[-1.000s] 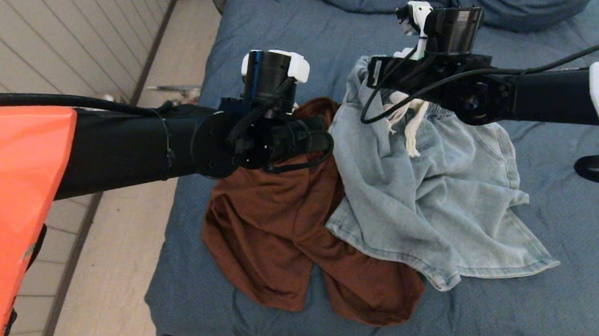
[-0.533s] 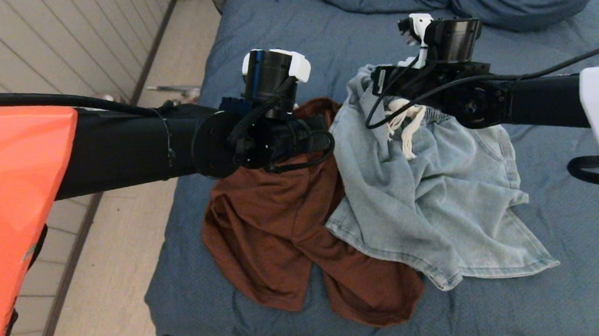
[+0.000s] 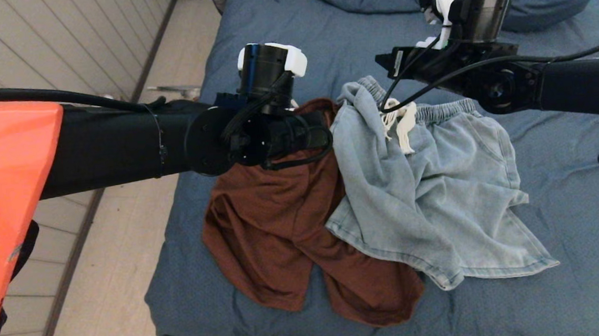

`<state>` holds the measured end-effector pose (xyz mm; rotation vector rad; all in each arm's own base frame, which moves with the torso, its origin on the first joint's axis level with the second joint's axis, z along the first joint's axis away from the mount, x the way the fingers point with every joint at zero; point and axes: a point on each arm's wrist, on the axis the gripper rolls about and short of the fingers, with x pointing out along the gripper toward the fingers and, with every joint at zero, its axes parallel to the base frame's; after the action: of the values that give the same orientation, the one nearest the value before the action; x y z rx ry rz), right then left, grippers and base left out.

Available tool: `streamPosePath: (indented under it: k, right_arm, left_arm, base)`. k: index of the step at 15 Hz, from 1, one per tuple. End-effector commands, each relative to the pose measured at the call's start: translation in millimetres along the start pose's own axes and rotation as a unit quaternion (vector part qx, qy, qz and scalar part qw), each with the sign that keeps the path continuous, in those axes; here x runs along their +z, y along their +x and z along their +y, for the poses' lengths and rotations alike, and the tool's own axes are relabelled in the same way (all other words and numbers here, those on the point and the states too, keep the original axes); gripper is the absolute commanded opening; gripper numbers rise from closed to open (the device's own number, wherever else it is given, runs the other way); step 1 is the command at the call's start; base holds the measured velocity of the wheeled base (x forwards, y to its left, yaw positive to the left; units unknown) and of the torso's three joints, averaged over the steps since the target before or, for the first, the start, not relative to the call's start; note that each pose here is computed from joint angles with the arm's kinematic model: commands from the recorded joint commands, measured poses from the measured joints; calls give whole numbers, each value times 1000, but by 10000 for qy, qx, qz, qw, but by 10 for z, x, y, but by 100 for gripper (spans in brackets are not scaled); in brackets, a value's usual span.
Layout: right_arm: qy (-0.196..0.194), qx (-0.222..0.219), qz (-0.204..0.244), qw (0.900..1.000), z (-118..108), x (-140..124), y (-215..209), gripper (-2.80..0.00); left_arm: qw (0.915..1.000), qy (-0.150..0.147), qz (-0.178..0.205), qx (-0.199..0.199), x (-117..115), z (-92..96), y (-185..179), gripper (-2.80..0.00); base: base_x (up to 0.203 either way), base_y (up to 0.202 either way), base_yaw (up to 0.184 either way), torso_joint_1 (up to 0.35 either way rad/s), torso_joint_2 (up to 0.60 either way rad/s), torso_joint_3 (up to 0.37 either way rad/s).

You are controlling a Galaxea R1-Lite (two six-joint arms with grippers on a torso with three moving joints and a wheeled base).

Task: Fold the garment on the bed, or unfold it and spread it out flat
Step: Unford the blue shorts

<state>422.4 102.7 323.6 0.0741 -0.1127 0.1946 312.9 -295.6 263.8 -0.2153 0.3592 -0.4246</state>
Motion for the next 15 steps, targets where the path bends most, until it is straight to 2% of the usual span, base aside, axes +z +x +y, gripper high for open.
streamPosePath:
  k: [1,3,4,6,7,9,10,13,15]
  right_arm:
    - [41,-76,-70,9999,-61,278,-206,0]
    - [242,-392,133,9988,-297,319,-283,0]
    - [488,-612,483,9958,-431,316,-375,-280]
    - [1006,-1012,1177,9827,-640,281,-577,-280]
    - [1141,-1119,1596,9742,-727,227,-655,-280]
    - [1557,-1442,2816,9358,-898,99,-953,-280]
    - [1731,-1636,3174,9179,-982,69,-1121,-280]
    - [1842,-1893,3770,8877,-1026,-110,-1439,-280]
    - [1863,-2038,3993,8742,-1041,-208,-1688,-280]
  left_arm:
    - [9999,-46,-99,-27,77,-3,-89,-280]
    - [9999,-44,-153,-48,135,5,-188,-280]
    - [9999,-18,-142,-51,152,23,-280,-280]
    - [9999,46,-85,-127,168,39,-462,-280]
    - [9995,95,59,-283,116,19,-491,-280]
    - [9983,202,359,-411,-53,-32,-427,-280]
    - [9977,233,501,-394,-149,-40,-339,-280]
    - [9942,356,907,-446,-443,-145,-191,-280]
    - [9919,431,1079,-512,-565,-213,-223,-280]
  base:
    - [0,0,0,0,0,0]
    - [0,0,0,0,0,0]
    - [0,0,0,0,0,0]
    - [0,0,0,0,0,0]
    - [0,0,0,0,0,0]
    - [0,0,0,0,0,0]
    - [0,0,0,0,0,0]
    - [0,0,0,0,0,0]
    - [0,0,0,0,0,0]
